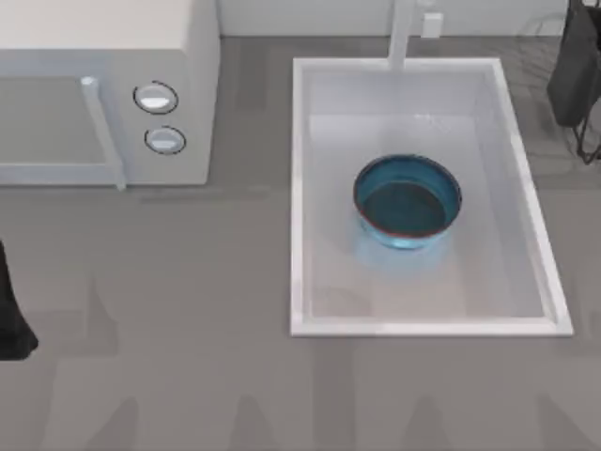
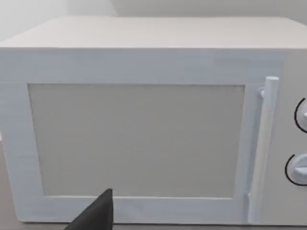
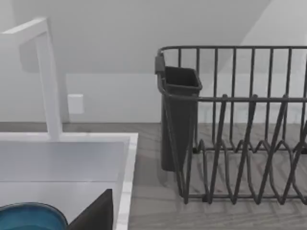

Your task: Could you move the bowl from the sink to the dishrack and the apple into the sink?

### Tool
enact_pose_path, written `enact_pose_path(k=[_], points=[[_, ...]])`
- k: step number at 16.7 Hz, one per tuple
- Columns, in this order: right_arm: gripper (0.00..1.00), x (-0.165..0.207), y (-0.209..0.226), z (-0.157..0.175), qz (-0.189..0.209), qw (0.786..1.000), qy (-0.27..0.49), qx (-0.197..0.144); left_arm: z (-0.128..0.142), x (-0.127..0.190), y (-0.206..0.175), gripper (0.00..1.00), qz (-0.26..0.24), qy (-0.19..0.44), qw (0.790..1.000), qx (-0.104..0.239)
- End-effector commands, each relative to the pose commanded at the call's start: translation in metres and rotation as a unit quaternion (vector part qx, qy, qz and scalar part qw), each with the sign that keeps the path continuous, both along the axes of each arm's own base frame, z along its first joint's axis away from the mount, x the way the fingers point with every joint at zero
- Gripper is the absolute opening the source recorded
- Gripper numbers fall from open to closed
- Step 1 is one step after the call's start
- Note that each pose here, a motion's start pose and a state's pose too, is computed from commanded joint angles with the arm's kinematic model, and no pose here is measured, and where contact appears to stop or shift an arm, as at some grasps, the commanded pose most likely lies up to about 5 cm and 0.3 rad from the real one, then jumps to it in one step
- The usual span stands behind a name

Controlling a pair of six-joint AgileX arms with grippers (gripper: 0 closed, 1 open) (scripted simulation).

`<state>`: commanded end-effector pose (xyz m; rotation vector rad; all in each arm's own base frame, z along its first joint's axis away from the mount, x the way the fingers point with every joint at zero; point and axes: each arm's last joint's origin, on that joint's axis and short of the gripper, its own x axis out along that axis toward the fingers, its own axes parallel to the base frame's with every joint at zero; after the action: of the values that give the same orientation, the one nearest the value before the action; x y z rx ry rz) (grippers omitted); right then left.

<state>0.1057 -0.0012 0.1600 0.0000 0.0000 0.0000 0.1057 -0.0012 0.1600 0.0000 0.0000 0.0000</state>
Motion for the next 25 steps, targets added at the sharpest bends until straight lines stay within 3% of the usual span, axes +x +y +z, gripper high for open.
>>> enact_pose_path(k=[6, 12, 15, 18, 22, 25], points=[[1.00, 0.001, 0.002, 0.019, 0.004, 1.000, 0.024, -0.018, 0.000, 0.000, 0.000, 1.00, 0.000, 0.000, 1.000, 0.000], [1.00, 0.033, 0.016, 0.101, 0.042, 0.989, 0.138, -0.033, 0.000, 0.000, 0.000, 1.00, 0.000, 0.000, 1.000, 0.000], [1.00, 0.086, 0.032, 0.152, 0.056, 0.976, 0.210, -0.023, 0.000, 0.000, 0.000, 1.00, 0.000, 0.000, 1.000, 0.000], [1.00, 0.168, 0.054, 0.170, 0.049, 0.953, 0.298, -0.002, 0.000, 0.000, 0.000, 1.00, 0.000, 0.000, 1.000, 0.000], [1.00, 0.260, 0.087, 0.143, 0.033, 0.916, 0.399, 0.020, 0.000, 0.000, 0.000, 1.00, 0.000, 0.000, 1.000, 0.000], [1.00, 0.296, 0.126, 0.111, 0.058, 0.885, 0.461, 0.011, 0.000, 0.000, 0.000, 1.00, 0.000, 0.000, 1.000, 0.000]])
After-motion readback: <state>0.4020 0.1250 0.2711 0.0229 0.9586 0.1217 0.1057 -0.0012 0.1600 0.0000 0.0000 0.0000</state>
